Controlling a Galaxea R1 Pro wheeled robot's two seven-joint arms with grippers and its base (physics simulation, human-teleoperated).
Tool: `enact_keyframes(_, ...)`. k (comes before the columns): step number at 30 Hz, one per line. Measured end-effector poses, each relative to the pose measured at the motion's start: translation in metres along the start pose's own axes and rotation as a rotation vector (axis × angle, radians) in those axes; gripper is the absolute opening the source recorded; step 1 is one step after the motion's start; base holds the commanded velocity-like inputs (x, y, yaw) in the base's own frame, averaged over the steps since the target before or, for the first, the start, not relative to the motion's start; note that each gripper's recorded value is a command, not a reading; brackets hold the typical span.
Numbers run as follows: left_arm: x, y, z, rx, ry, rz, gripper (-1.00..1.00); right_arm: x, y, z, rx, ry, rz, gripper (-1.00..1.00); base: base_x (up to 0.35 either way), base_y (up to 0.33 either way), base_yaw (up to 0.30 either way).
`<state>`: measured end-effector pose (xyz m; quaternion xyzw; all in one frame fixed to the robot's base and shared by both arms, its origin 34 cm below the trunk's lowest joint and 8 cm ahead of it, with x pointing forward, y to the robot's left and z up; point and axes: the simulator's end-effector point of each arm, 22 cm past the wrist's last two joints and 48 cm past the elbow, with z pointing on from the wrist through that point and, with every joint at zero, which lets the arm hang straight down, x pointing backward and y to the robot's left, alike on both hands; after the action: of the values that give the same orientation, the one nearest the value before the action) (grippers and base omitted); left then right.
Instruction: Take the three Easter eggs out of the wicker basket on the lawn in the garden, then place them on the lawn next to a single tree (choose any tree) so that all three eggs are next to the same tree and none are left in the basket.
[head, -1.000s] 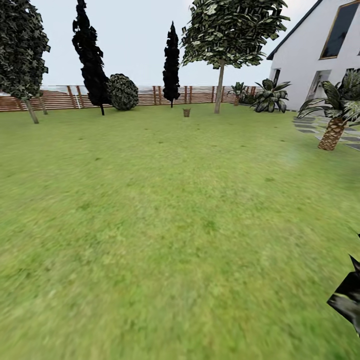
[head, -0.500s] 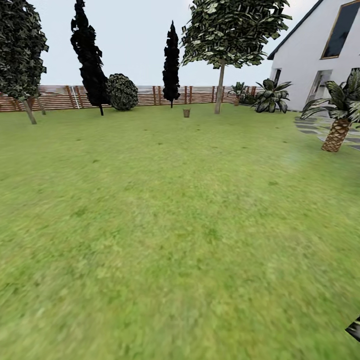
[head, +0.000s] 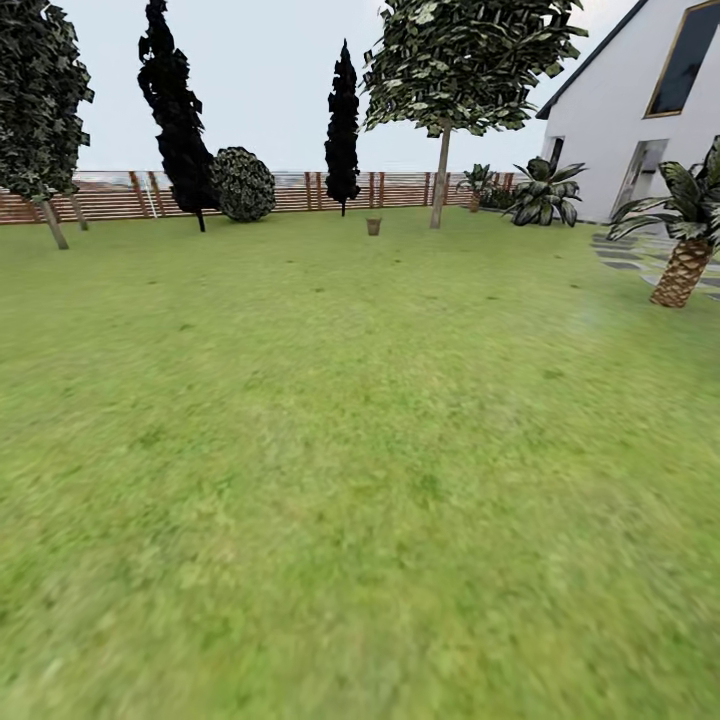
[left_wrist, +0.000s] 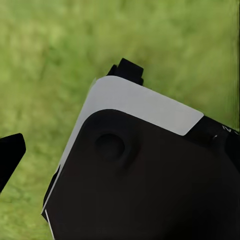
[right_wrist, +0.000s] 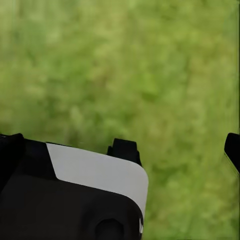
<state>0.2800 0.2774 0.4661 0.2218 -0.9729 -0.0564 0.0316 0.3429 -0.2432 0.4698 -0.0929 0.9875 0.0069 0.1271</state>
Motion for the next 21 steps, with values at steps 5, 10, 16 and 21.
enact_keyframes(5, 0.0000, 0.0000, 0.0000, 0.000, 0.000, 0.000, 1.00, 0.0000, 0.0002, 0.0000, 0.000, 0.000, 0.000, 1.00, 0.325, 0.000, 0.000)
enact_keyframes(10, 0.0000, 0.0000, 0.0000, 0.000, 0.000, 0.000, 1.00, 0.0000, 0.0002, 0.0000, 0.000, 0.000, 0.000, 1.00, 0.325, 0.000, 0.000)
enact_keyframes(16, 0.0000, 0.0000, 0.0000, 0.000, 0.000, 0.000, 1.00, -0.0001, 0.0002, 0.0000, 0.000, 0.000, 0.000, 1.00, 0.325, 0.000, 0.000)
enact_keyframes(21, 0.0001, 0.0001, 0.0000, 0.000, 0.000, 0.000, 1.00, -0.0001, 0.0002, 0.0000, 0.000, 0.000, 0.000, 1.00, 0.325, 0.000, 0.000)
